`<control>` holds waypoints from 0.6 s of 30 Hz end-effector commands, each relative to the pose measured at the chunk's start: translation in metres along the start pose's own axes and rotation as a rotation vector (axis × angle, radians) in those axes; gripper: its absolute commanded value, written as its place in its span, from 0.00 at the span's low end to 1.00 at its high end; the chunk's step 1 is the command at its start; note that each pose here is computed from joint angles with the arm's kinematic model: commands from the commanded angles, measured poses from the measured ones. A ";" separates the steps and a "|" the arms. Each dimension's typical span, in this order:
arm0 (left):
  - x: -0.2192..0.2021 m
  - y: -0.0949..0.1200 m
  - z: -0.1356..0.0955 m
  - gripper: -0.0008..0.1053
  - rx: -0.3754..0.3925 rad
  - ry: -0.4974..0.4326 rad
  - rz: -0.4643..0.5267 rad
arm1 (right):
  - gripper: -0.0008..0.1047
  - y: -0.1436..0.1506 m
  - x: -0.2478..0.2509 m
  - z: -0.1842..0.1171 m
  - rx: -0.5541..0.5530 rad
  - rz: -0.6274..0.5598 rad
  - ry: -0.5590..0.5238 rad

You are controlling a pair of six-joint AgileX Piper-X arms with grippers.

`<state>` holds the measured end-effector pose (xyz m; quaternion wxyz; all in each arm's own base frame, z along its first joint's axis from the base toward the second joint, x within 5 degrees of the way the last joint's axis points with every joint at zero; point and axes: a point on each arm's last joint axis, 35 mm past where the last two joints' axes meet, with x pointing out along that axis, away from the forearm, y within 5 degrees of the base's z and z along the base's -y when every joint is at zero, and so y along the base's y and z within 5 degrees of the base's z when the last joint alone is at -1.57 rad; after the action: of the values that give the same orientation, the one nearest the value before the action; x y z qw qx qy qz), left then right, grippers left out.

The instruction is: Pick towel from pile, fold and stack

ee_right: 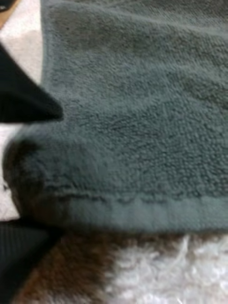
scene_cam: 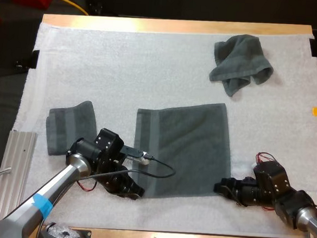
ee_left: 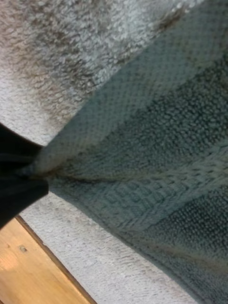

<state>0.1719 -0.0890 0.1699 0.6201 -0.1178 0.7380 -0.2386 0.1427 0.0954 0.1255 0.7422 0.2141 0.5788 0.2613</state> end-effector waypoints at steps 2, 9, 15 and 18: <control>0.000 -0.002 -0.002 0.01 0.011 0.008 0.003 | 0.14 -0.002 0.001 -0.002 0.010 -0.013 0.010; 0.000 -0.002 -0.002 0.01 0.011 0.008 0.003 | 0.02 -0.002 0.001 -0.001 -0.012 -0.024 0.002; 0.000 -0.004 -0.002 0.01 0.011 0.022 -0.063 | 0.02 0.002 0.000 0.000 -0.043 -0.043 0.021; 0.000 -0.004 -0.002 0.01 0.011 0.022 -0.064 | 0.02 0.012 0.000 -0.002 -0.131 -0.121 0.078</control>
<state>0.1713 -0.0905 0.1709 0.6092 -0.1365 0.7380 -0.2560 0.1402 0.1049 0.1326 0.7492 0.1317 0.5942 0.2612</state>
